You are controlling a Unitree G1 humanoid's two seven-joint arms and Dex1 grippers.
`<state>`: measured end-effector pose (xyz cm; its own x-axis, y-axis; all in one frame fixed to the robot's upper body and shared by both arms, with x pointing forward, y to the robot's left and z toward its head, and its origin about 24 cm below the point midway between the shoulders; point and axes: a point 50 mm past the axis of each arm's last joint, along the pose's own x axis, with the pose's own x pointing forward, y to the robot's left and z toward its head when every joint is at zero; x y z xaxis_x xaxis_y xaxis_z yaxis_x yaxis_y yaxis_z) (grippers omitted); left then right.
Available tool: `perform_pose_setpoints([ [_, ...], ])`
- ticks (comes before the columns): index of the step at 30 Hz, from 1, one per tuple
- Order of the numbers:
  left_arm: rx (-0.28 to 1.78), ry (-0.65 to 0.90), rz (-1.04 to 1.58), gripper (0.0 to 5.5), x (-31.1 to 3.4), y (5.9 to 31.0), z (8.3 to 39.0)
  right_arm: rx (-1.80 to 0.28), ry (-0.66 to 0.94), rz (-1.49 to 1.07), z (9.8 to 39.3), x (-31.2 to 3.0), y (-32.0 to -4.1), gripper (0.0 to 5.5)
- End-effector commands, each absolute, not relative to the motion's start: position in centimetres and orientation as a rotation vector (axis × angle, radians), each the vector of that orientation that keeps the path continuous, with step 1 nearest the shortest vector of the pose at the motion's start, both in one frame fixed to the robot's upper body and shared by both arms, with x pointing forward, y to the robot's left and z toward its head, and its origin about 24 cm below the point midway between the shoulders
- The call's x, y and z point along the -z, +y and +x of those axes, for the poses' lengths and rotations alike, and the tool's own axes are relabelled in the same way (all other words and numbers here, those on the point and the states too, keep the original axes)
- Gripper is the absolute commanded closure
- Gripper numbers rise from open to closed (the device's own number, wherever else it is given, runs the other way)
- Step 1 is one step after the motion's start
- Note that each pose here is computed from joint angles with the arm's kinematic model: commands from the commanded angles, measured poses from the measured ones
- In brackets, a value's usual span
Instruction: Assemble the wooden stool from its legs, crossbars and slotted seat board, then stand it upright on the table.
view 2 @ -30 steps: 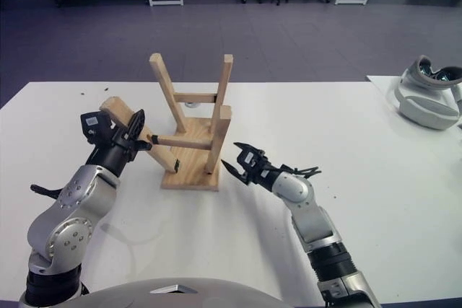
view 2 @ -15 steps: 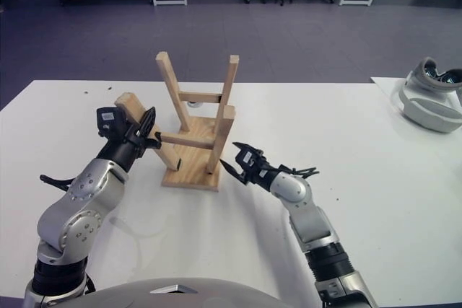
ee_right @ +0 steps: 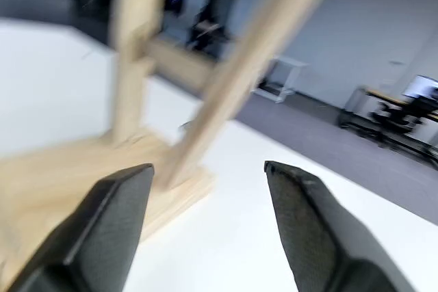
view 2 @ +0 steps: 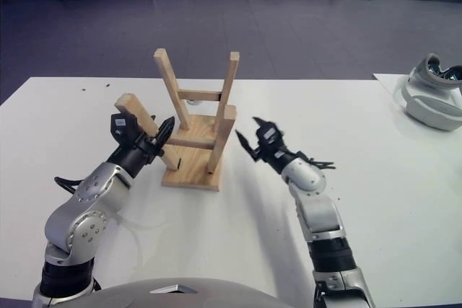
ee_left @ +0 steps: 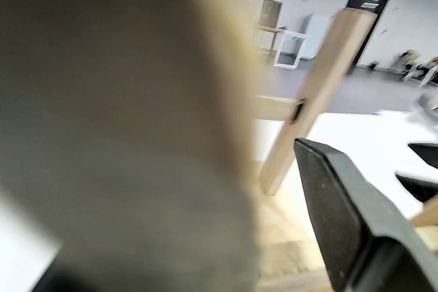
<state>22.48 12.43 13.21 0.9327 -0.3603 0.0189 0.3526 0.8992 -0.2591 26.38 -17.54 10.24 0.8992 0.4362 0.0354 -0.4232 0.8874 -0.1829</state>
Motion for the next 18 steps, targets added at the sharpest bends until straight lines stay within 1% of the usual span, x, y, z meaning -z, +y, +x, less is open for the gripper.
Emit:
perform_pose_setpoints([
  [1,0.433,-0.072,-0.208,2.67,-14.3,13.0,20.9,-0.269,-0.100,-0.014,24.1,-11.9,-20.5,2.48],
  [3,0.403,-0.150,-0.163,2.67,-15.2,14.4,20.3,-0.229,-0.168,0.090,23.5,-14.0,-21.0,2.48],
  [4,0.396,-0.219,-0.118,2.67,-16.3,15.0,20.2,-0.230,-0.217,0.132,23.6,-15.5,-21.0,2.48],
  [8,0.521,-0.463,-0.043,2.67,-21.2,14.9,20.1,-0.333,-0.373,0.203,24.3,-20.9,-20.1,2.48],
  [10,0.533,-0.581,-0.059,2.67,-24.6,15.5,21.1,-0.431,-0.446,0.212,24.8,-23.7,-19.1,2.48],
  [12,0.593,-0.672,-0.057,2.67,-28.8,16.0,23.1,-0.540,-0.536,0.239,24.7,-27.2,-17.8,2.48],
  [13,0.631,-0.686,-0.059,2.67,-30.2,16.1,24.0,-0.594,-0.565,0.246,24.5,-28.4,-17.1,2.48],
  [14,0.642,-0.667,-0.048,2.67,-30.7,16.2,25.0,-0.641,-0.572,0.257,24.3,-28.9,-16.3,2.48],
  [17,0.674,-0.532,-0.008,2.67,-29.0,15.9,26.7,-0.711,-0.492,0.306,24.6,-28.4,-14.9,2.48],
  [18,0.683,-0.439,-0.018,2.67,-26.9,15.6,27.3,-0.719,-0.373,0.308,25.2,-26.9,-14.3,2.48],
])
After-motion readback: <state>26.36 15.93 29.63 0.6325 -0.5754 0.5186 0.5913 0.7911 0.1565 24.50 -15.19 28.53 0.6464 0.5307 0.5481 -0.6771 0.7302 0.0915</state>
